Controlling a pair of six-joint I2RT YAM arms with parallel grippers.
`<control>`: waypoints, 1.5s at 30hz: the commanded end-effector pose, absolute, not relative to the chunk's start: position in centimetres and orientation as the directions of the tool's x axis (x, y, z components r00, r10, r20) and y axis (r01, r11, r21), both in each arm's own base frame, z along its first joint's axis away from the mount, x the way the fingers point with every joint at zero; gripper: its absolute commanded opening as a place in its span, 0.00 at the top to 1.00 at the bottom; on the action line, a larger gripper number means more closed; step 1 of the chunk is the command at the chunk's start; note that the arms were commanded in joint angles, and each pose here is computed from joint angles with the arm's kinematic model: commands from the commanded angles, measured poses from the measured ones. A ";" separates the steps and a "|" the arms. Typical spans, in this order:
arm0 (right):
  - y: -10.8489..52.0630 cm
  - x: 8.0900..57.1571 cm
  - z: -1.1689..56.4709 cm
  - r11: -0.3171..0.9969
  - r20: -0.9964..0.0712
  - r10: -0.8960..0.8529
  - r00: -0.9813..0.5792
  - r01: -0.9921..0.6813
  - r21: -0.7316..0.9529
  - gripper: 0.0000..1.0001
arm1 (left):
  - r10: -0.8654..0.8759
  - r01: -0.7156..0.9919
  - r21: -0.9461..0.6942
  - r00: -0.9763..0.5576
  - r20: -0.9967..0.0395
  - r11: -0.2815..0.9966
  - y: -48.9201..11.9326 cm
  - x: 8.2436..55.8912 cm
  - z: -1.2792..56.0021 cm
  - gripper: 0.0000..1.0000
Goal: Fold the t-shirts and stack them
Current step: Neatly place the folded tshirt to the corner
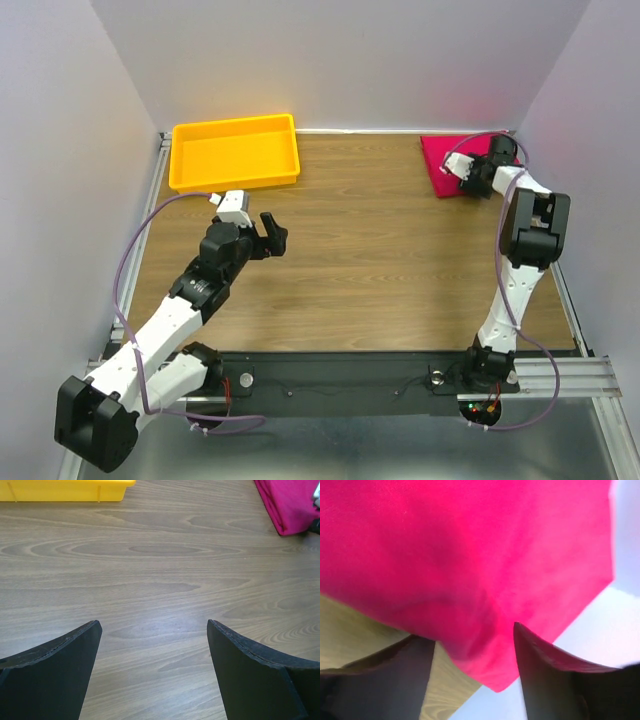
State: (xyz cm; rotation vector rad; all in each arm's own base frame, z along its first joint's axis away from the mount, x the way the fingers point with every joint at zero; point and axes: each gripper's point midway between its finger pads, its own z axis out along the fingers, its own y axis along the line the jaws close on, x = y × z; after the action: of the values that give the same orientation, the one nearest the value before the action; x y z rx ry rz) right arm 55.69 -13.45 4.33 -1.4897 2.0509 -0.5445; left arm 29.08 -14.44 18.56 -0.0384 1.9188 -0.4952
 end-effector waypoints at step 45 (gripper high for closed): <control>-11.9 54.1 13.7 0.945 -0.714 -0.323 -0.621 -0.172 -0.278 0.68 | -0.326 0.323 -0.403 -0.267 -0.907 0.856 -15.3 28.4 23.7 0.02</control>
State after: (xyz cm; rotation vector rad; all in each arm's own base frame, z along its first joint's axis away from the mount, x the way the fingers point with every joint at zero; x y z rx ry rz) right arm 53.95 -11.49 5.27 -0.4189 2.3977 -0.1655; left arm 27.85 -15.21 20.03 0.0060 1.8444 -0.5899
